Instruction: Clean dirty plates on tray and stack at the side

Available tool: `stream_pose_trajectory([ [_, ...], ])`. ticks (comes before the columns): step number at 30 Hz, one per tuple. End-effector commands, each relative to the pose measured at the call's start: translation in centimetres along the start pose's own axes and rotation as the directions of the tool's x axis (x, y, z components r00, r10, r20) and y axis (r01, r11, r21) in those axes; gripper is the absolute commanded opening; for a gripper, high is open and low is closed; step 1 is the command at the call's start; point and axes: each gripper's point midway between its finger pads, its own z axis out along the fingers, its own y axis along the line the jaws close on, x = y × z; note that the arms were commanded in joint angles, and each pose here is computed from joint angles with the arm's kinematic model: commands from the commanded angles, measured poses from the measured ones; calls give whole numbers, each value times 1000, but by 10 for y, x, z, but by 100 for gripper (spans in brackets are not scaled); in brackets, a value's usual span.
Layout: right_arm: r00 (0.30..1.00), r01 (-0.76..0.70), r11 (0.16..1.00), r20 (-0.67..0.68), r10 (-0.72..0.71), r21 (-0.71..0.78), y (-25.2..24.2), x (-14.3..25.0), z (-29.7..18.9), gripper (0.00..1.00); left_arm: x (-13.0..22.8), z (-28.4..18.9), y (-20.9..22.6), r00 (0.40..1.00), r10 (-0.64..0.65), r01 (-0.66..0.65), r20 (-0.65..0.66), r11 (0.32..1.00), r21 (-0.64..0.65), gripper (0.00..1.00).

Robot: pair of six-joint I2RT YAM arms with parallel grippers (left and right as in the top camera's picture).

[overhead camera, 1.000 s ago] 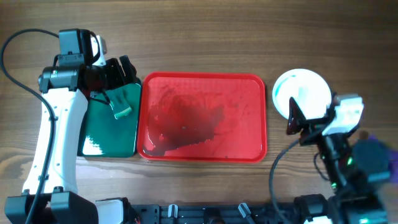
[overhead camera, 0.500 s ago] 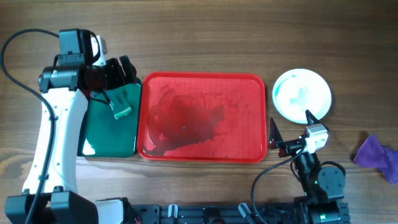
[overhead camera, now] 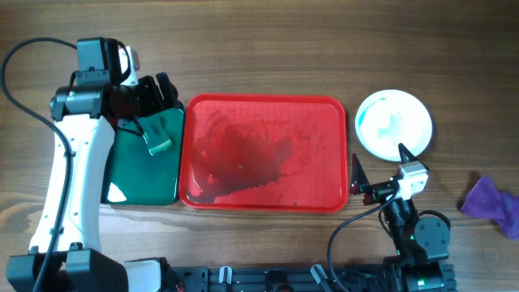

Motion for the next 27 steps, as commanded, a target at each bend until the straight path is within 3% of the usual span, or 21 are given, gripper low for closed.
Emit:
stream_pose_trajectory([
  [1,1000,-7,1000,9,7,-12,2,-2,0,100,-3,-14,-9,999,4,-6,38,1000,30,100],
  [6,1000,-7,1000,9,7,-12,2,-2,0,100,2,-82,-34,974,72,-94,213,991,95,100],
  [12,1000,-7,1000,9,7,-12,2,-2,0,100,37,-137,-27,840,191,-261,507,963,69,100],
  [15,1000,-7,1000,9,7,-12,2,-2,0,99,56,-140,-26,723,227,-353,652,933,67,100],
  [17,1000,-7,1000,9,7,-12,2,-2,0,100,68,-137,-24,601,227,-407,766,912,49,100],
  [19,1000,-7,1000,9,7,-12,2,-2,0,100,76,-128,-20,538,211,-420,817,907,43,100],
  [23,1000,-7,1000,9,7,-12,2,-2,0,100,96,-98,-9,458,188,-437,869,899,35,100],
  [27,1000,-7,1000,9,7,-12,2,-2,0,100,107,-79,-2,418,177,-443,891,896,30,100],
])
